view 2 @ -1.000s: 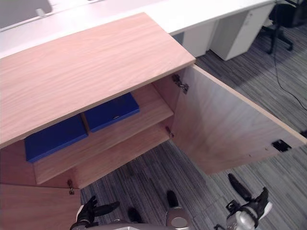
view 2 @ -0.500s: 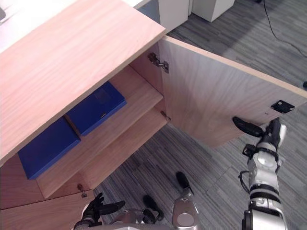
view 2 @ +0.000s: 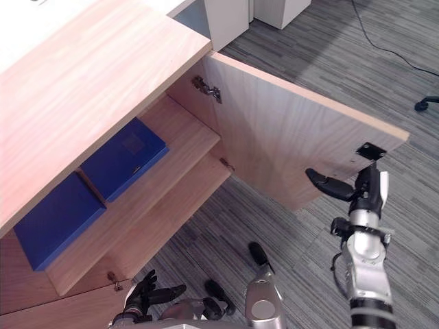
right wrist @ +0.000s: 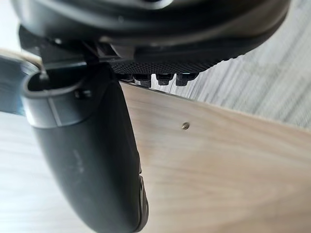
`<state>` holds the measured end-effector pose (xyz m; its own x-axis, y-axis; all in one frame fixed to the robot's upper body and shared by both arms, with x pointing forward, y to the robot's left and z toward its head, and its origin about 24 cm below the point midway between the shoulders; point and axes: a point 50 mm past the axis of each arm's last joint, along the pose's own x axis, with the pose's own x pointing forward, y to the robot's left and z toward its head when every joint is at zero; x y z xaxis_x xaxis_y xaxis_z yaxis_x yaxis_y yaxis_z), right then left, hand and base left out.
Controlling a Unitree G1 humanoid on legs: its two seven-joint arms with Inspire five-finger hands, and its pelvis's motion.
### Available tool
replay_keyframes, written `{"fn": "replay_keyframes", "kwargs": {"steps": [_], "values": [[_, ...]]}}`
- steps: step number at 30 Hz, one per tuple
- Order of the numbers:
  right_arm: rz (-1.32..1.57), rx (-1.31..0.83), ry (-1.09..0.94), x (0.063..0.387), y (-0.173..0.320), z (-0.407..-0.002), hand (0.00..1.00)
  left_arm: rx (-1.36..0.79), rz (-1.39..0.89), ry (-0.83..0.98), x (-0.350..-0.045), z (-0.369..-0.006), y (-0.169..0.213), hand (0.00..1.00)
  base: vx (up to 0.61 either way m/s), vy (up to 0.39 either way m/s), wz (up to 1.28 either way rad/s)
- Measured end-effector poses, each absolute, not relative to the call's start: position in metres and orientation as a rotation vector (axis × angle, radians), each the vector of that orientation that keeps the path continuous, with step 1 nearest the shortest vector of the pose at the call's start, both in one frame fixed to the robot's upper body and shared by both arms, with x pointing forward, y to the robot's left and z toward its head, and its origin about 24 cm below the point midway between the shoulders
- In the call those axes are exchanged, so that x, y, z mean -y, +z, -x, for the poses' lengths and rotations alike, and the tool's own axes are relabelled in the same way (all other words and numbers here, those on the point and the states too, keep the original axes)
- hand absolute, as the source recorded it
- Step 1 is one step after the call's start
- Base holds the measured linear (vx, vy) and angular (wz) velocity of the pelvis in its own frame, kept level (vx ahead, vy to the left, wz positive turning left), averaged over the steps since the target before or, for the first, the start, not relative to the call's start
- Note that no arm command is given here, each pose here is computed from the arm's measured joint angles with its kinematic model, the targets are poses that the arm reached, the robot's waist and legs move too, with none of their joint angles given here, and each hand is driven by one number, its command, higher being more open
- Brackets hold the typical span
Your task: Walk over to the cabinet, pick up the folder, carry it to the office cabinet, place the folder inside the office cabinet, then close the office cabinet door
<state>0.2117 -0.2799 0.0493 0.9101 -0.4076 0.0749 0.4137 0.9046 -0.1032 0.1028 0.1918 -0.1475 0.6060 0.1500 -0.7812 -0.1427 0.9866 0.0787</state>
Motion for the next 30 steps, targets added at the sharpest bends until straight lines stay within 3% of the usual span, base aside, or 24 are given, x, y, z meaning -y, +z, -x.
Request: {"fn": "replay_keyframes", "kwargs": {"steps": [9, 15, 21, 28, 30], "values": [[-0.017, -0.173, -0.096, 0.194, 0.008, -0.130, 1.00, -0.914, -0.046, 0.125, -0.192, -0.111, -0.148, 1.00, -0.02, -0.023, 0.07], [-0.084, -0.231, 0.273, 0.137, 0.001, -0.120, 1.00, -0.913, -0.107, 0.072, -0.193, -0.118, -0.147, 1.00, -0.08, -0.017, 0.40], [-0.044, -0.034, 0.459, 0.100, 0.024, -0.182, 1.00, -0.885, -0.115, 0.107, -0.196, -0.128, -0.143, 1.00, -0.03, -0.016, 0.81], [0.052, 0.049, 0.152, 0.121, 0.039, -0.280, 1.00, -0.864, -0.082, 0.161, -0.198, -0.133, -0.140, 1.00, 0.00, -0.028, 0.84], [0.038, 0.031, 0.057, 0.134, 0.032, -0.280, 1.00, -0.869, -0.061, 0.184, -0.200, -0.129, -0.141, 1.00, -0.05, -0.009, 0.63]]}}
